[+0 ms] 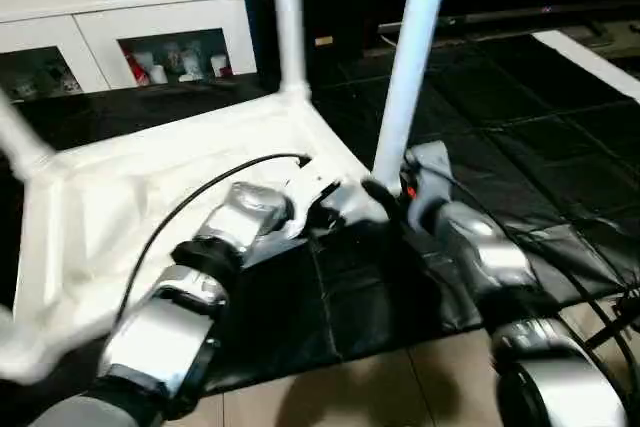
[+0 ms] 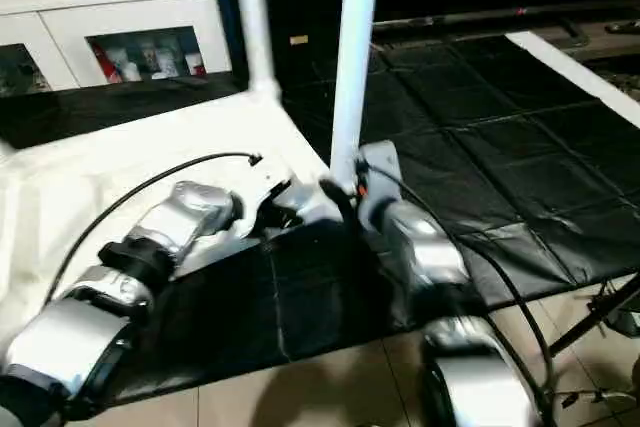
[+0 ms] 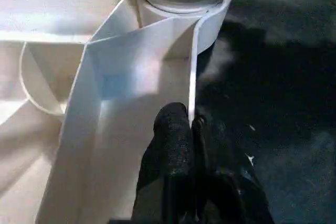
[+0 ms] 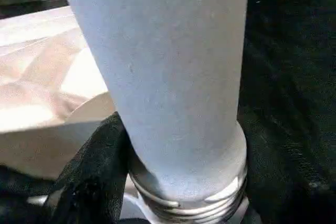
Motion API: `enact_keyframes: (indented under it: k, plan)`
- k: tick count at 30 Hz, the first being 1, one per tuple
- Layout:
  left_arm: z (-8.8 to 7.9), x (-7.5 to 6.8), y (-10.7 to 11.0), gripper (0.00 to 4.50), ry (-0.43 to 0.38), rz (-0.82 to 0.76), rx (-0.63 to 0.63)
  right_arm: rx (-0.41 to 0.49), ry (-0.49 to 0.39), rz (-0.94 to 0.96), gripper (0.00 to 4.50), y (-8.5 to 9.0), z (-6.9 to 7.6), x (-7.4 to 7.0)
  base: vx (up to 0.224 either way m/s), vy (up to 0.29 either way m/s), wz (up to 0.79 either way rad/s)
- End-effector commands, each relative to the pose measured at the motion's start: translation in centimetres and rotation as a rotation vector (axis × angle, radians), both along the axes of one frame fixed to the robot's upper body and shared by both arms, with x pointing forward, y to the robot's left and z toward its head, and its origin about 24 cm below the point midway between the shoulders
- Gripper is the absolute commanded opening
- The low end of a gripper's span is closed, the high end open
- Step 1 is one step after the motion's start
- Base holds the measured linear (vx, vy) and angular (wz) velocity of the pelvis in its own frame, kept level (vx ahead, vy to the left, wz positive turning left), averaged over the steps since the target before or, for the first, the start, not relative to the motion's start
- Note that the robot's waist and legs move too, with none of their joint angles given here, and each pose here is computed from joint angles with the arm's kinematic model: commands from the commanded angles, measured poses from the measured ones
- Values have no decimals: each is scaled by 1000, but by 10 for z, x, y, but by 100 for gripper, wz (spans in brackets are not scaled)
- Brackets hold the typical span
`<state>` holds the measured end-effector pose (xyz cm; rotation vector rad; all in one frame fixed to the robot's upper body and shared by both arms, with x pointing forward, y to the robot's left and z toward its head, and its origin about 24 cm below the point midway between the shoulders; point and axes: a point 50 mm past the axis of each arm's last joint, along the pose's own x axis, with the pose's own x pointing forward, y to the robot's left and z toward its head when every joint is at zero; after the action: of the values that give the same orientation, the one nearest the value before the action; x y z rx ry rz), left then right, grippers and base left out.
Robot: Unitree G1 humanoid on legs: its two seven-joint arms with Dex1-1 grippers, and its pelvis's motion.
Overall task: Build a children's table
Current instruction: Rotate leg to tighten
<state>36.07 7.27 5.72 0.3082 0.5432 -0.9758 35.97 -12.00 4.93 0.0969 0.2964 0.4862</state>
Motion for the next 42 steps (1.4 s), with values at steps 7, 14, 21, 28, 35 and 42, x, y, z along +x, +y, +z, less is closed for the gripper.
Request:
enact_keyframes:
  k: [7,14,21,28,35,42]
  plan:
    - [29,5,-19,0,-141,-46,-51,108,99,133,357,46,-20,-13,0,0,0]
    - [21,0,1,0,-121,-131,-21,44,4,218,424,12,-16,-17,0,0,0]
    - [15,-6,19,0,-105,-259,9,-20,-73,434,446,-33,1,-34,0,0,0]
    - [12,-21,30,0,-61,-500,44,-52,-82,635,446,-62,23,-47,0,0,0]
    - [9,-27,42,0,-17,-660,131,-63,-33,882,446,-64,41,-56,0,0,0]
    - [10,-33,45,0,4,-776,169,-76,-4,954,400,-53,39,-51,0,0,0]
